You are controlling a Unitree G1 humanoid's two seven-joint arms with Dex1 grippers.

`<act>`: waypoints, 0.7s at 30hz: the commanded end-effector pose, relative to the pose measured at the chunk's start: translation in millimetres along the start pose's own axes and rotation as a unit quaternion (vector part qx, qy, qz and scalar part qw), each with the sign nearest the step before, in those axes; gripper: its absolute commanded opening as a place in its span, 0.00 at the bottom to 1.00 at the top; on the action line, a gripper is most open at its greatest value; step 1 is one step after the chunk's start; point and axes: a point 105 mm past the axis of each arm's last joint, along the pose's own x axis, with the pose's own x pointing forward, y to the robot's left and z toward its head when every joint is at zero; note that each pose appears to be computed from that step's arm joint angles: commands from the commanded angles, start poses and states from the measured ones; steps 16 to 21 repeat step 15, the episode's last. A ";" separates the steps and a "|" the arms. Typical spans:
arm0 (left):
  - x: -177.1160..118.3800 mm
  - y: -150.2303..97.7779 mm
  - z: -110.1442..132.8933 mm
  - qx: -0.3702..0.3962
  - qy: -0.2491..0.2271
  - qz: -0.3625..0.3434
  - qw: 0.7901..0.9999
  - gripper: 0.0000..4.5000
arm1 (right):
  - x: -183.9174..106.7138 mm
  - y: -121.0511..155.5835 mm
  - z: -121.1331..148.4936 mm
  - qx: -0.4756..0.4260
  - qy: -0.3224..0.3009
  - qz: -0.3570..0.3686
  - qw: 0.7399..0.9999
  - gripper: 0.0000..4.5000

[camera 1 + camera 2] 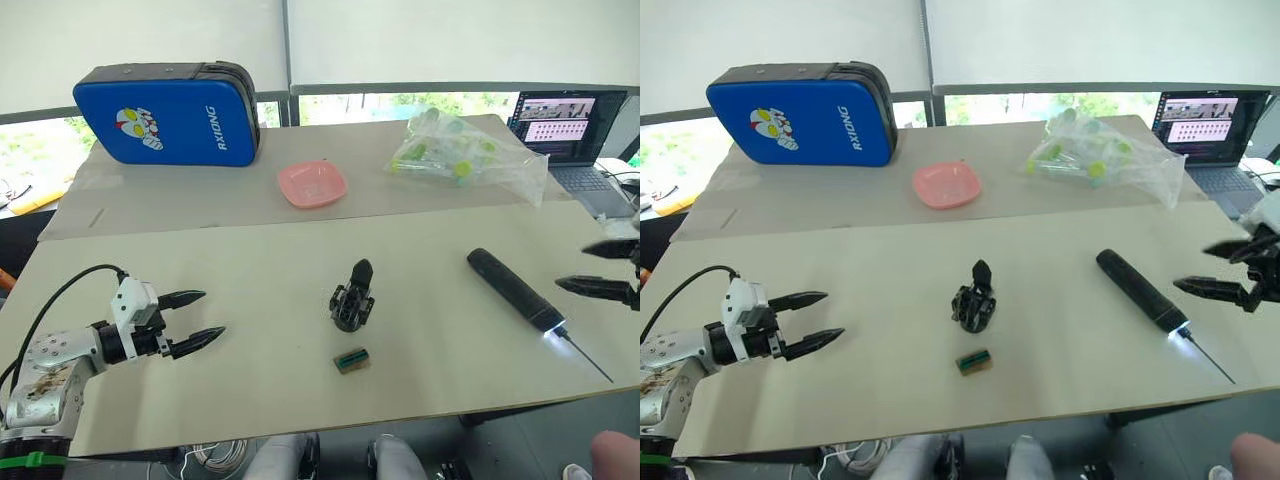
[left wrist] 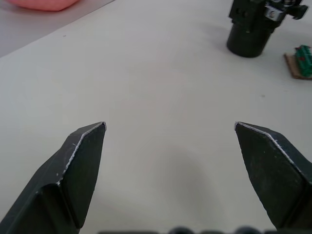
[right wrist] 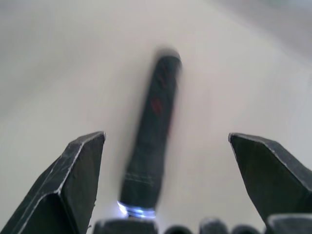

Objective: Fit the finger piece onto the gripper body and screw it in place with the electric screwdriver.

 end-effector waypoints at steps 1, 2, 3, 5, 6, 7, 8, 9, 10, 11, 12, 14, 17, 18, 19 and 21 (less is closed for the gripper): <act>-19.1 9.7 -1.0 0.025 0.019 0.036 0.999 1.00 | -14.4 33.8 39.8 -0.099 -0.134 0.044 0.985 0.99; -22.5 12.7 -2.1 0.033 0.024 0.049 0.998 1.00 | -12.3 45.8 43.0 -0.116 -0.155 0.056 0.980 0.99; -25.6 14.9 -2.6 0.038 0.027 0.059 0.997 1.00 | -8.8 56.1 42.1 -0.116 -0.161 0.069 0.978 0.99; -32.1 18.2 -4.6 0.048 0.034 0.077 0.995 1.00 | 1.4 74.9 39.5 -0.134 -0.176 0.084 0.972 0.99; -34.7 18.1 -6.5 0.052 0.038 0.082 0.995 1.00 | 7.2 83.2 35.8 -0.134 -0.175 0.093 0.971 0.99; -36.3 17.7 -7.9 0.055 0.041 0.086 0.994 1.00 | 11.0 89.0 33.6 -0.140 -0.176 0.099 0.969 0.99; -38.0 17.5 -9.6 0.060 0.044 0.091 0.993 1.00 | 15.5 94.2 29.1 -0.141 -0.175 0.105 0.969 0.99; -39.2 16.9 -10.7 0.062 0.046 0.095 0.993 1.00 | 18.4 97.3 25.4 -0.139 -0.174 0.108 0.969 0.99; -40.0 16.6 -11.0 0.064 0.045 0.098 0.992 1.00 | 20.6 98.7 24.3 -0.142 -0.180 0.106 0.968 0.99; -40.7 16.3 -11.2 0.064 0.045 0.100 0.992 1.00 | 22.3 99.1 23.6 -0.142 -0.184 0.104 0.967 0.99; -41.1 15.6 -11.2 0.064 0.044 0.102 0.992 1.00 | 23.5 98.7 23.9 -0.143 -0.188 0.101 0.967 0.99; -41.5 14.4 -10.7 0.064 0.041 0.105 0.992 1.00 | 25.8 96.7 26.5 -0.146 -0.198 0.093 0.965 0.99; -41.4 14.2 -10.1 0.063 0.038 0.107 0.992 1.00 | 26.5 96.0 27.5 -0.151 -0.200 0.090 0.964 0.99; -41.4 14.2 -10.1 0.063 0.038 0.107 0.992 1.00 | 26.5 96.0 27.5 -0.151 -0.200 0.090 0.964 0.99; -41.4 14.2 -10.1 0.063 0.038 0.107 0.992 1.00 | 26.5 96.0 27.5 -0.151 -0.200 0.090 0.964 0.99; -41.4 14.2 -10.1 0.063 0.038 0.107 0.992 1.00 | 26.5 96.0 27.5 -0.151 -0.200 0.090 0.964 0.99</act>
